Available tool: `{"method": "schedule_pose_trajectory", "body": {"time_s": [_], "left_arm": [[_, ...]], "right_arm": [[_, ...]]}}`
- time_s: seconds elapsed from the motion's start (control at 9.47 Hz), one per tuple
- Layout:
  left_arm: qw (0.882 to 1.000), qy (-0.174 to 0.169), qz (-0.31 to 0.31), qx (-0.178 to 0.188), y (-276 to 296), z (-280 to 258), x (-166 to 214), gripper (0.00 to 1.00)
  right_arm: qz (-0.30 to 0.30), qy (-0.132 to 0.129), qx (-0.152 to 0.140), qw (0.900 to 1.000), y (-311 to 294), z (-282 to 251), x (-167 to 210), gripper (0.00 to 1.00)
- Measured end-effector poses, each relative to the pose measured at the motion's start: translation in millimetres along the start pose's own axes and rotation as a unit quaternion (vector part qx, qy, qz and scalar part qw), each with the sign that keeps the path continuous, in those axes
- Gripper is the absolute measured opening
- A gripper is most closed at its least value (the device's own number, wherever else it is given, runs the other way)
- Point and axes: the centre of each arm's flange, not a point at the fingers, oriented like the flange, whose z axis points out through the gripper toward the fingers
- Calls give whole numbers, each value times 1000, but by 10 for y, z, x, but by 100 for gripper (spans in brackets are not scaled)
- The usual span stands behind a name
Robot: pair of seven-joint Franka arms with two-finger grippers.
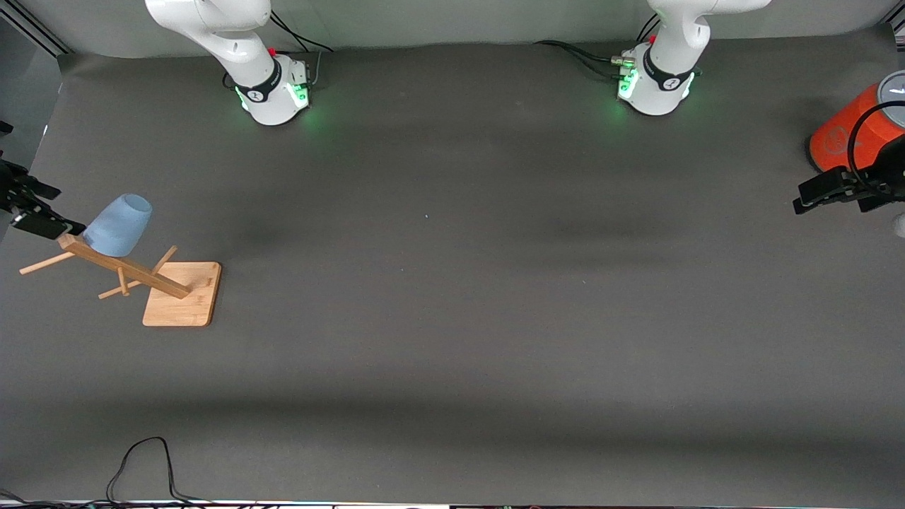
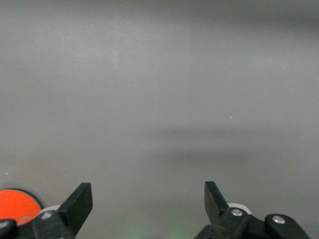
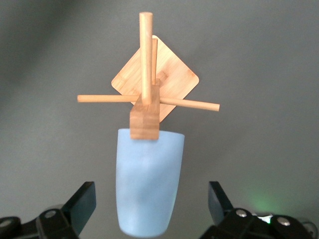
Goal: Rotate and upright cup with both arms
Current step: 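Pull the light-blue cup off the wooden mug tree peg with the right gripper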
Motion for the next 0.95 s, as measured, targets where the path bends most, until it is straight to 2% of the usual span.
{"method": "schedule_pose_trajectory", "body": {"time_s": [0.42,0.95], "left_arm": [[1000,-1,0,0,1,4,-1,100],[1000,5,0,0,1,-68,-45,100]], "right_arm": [[4,-6,16,1000,-34,381,-8,100],[5,-5,18,1000,-120,754,-102,100]]}}
